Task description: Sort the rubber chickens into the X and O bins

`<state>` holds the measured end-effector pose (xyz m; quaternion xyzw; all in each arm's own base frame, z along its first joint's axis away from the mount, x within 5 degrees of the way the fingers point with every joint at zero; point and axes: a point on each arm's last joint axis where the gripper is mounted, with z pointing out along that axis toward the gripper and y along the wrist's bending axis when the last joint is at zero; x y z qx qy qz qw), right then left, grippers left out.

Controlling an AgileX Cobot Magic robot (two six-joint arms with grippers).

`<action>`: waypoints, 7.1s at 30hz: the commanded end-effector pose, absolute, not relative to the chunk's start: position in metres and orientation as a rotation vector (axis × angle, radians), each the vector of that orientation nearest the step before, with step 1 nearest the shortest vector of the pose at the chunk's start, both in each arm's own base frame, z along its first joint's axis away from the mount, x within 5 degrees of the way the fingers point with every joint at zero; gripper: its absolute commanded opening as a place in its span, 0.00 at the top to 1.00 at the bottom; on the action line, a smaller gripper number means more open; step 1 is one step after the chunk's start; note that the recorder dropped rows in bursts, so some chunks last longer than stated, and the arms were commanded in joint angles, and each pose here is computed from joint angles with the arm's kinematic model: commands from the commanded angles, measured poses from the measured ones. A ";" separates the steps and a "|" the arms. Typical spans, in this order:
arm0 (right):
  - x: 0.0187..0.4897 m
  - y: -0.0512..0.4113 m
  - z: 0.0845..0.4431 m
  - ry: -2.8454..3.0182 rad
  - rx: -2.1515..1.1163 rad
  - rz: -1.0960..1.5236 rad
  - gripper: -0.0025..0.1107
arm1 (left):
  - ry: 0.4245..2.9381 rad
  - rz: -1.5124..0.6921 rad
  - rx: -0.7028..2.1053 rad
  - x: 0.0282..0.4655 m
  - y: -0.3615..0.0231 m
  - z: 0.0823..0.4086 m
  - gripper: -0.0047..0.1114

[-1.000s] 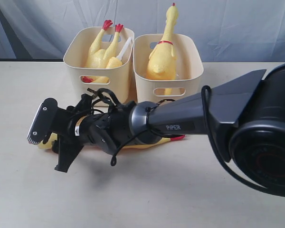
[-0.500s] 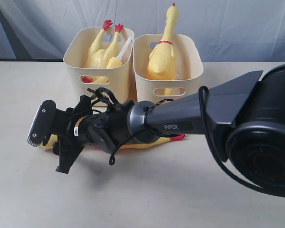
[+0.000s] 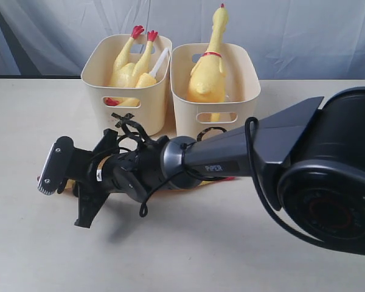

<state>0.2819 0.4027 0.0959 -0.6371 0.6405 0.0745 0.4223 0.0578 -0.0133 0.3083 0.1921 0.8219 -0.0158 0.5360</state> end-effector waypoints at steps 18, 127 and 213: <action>0.283 0.404 0.091 1.517 -1.666 0.140 0.70 | 1.956 -0.051 0.447 0.057 -0.013 0.307 0.96; 0.383 0.166 0.384 1.099 0.056 0.305 0.99 | 1.973 -0.081 0.445 0.056 -0.015 0.306 0.96; 0.429 0.135 0.341 1.173 0.025 0.242 0.99 | 1.969 -0.087 0.446 0.056 -0.016 0.306 0.96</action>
